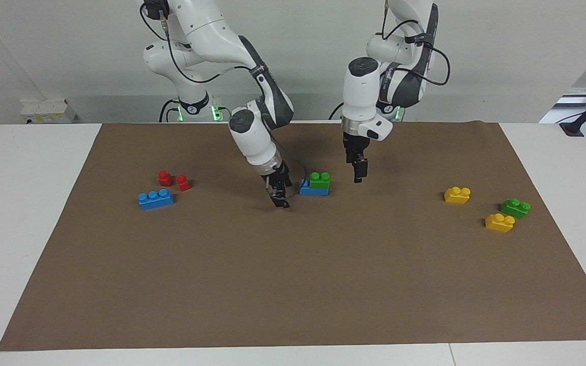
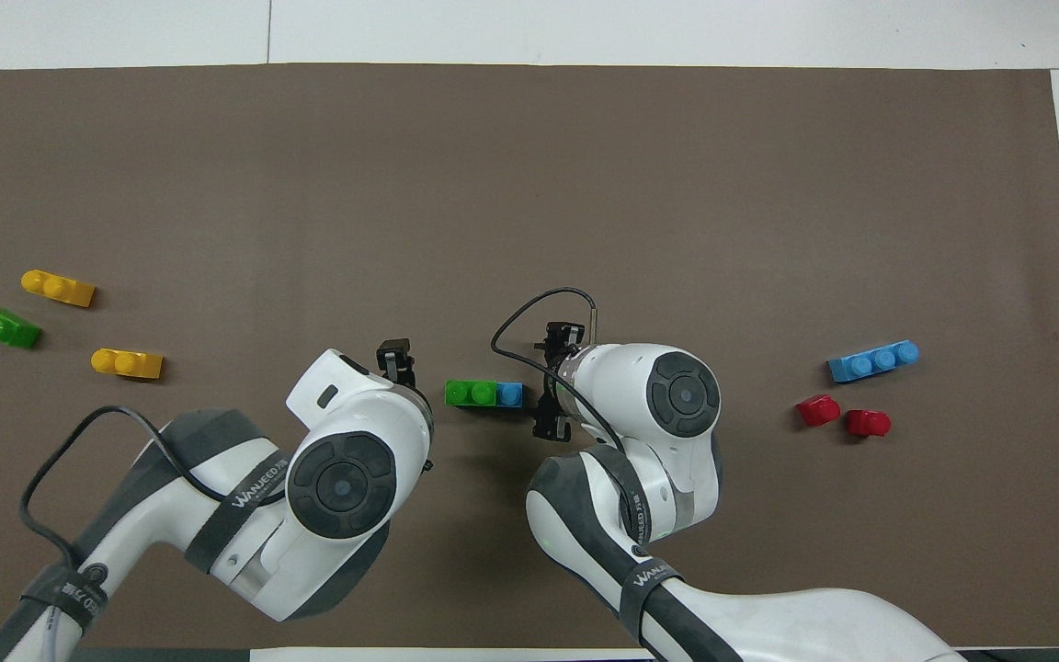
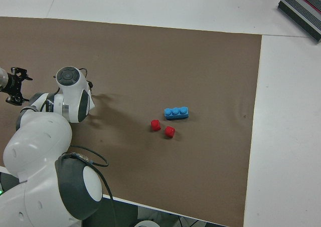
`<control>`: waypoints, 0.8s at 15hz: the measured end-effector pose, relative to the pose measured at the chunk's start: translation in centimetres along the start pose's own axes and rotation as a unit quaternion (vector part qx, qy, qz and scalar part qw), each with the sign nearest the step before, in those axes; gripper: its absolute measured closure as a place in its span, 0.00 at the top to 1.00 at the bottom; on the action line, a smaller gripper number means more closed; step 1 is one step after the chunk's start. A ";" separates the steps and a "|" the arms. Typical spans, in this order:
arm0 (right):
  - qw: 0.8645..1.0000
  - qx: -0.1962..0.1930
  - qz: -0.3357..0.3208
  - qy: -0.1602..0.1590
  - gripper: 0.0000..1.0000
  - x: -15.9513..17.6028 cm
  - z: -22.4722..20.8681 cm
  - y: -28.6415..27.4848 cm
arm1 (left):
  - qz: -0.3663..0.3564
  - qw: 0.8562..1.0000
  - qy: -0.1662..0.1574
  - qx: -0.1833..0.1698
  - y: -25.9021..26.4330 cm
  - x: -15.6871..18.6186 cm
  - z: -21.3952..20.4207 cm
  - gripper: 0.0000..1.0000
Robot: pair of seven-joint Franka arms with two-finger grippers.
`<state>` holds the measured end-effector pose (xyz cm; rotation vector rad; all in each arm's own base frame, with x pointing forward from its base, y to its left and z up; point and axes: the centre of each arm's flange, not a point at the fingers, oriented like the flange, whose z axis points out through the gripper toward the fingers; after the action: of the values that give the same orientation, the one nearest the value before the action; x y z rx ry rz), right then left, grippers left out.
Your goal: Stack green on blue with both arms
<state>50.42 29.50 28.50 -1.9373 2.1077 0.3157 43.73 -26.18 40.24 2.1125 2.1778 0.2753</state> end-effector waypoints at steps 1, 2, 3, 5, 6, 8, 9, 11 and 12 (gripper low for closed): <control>1.000 -0.010 -0.022 0.001 0.97 1.6 -1.1 -1.1 | 0.005 1.000 0.004 0.002 0.7 0.9 -0.1 1.00; 0.999 -0.019 -0.049 0.000 0.98 3.2 -2.4 -2.1 | 0.012 1.000 0.007 0.003 1.3 1.7 -0.2 1.00; 0.996 -0.026 -0.084 -0.003 1.00 4.8 -4.0 -3.0 | 0.022 1.000 0.009 0.005 1.8 2.5 -0.2 1.00; 0.985 -0.039 -0.167 -0.013 1.00 7.7 -7.0 -4.3 | 0.041 0.999 0.012 0.006 2.8 4.3 -0.3 1.00; 0.977 -0.044 -0.206 -0.020 1.00 9.2 -8.6 -4.8 | 0.054 0.998 0.012 0.007 3.4 5.2 -0.3 1.00; 0.955 -0.059 -0.289 -0.033 1.00 12.1 -12.0 -6.0 | 0.084 0.996 0.013 0.009 4.4 7.2 -0.2 1.00; 0.937 -0.070 -0.340 -0.030 1.00 13.3 -13.8 -6.7 | 0.102 0.995 0.014 0.011 4.8 8.3 -0.2 1.00; 0.896 -0.100 -0.433 -0.008 1.00 15.3 -17.7 -8.0 | 0.146 0.989 0.013 0.016 5.7 10.5 -0.1 1.00; 0.875 -0.112 -0.471 -0.001 1.00 16.0 -19.8 -8.6 | 0.173 0.985 0.013 0.020 6.2 11.7 -0.1 1.00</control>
<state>56.86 7.13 41.92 -2.7928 0.9145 0.3449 49.39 -14.32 42.21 2.5175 1.8291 0.2881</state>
